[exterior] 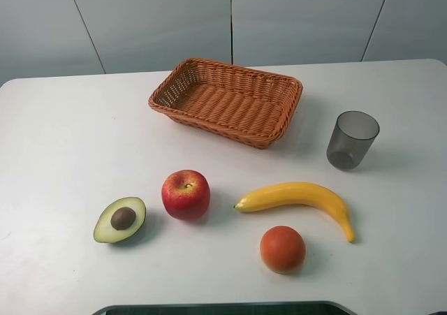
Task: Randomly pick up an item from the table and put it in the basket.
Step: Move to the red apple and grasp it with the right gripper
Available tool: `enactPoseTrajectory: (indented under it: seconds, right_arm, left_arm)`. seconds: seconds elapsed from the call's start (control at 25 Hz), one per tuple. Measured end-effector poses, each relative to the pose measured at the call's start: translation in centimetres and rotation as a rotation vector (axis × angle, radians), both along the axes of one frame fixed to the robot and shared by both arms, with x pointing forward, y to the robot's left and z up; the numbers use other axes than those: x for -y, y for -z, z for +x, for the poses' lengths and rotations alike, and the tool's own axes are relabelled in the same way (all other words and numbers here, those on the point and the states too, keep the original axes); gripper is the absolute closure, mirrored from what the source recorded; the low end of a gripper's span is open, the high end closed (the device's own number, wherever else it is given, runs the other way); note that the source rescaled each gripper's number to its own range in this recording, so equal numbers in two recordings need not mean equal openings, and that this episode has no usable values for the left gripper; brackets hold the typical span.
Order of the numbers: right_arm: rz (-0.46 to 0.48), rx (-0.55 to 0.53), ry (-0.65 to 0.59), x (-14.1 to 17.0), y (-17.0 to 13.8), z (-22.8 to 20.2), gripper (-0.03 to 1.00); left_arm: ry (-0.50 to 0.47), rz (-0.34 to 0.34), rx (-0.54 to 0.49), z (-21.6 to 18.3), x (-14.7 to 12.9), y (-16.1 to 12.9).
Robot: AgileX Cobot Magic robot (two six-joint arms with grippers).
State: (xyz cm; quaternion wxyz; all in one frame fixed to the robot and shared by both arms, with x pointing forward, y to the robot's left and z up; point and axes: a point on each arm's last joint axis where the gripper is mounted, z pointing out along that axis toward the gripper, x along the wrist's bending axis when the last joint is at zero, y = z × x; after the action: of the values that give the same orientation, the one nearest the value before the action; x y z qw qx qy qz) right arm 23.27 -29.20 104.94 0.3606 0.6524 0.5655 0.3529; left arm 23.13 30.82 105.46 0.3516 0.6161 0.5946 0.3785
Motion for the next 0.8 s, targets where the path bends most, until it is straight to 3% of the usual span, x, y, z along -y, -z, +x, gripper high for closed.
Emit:
enactPoseTrajectory:
  seconds: [0.8]
  right_arm:
    - [0.000, 0.000, -0.032, 0.02, 0.00, -0.03, -0.03]
  left_arm:
    - [0.000, 0.000, 0.000, 0.00, 0.00, 0.00]
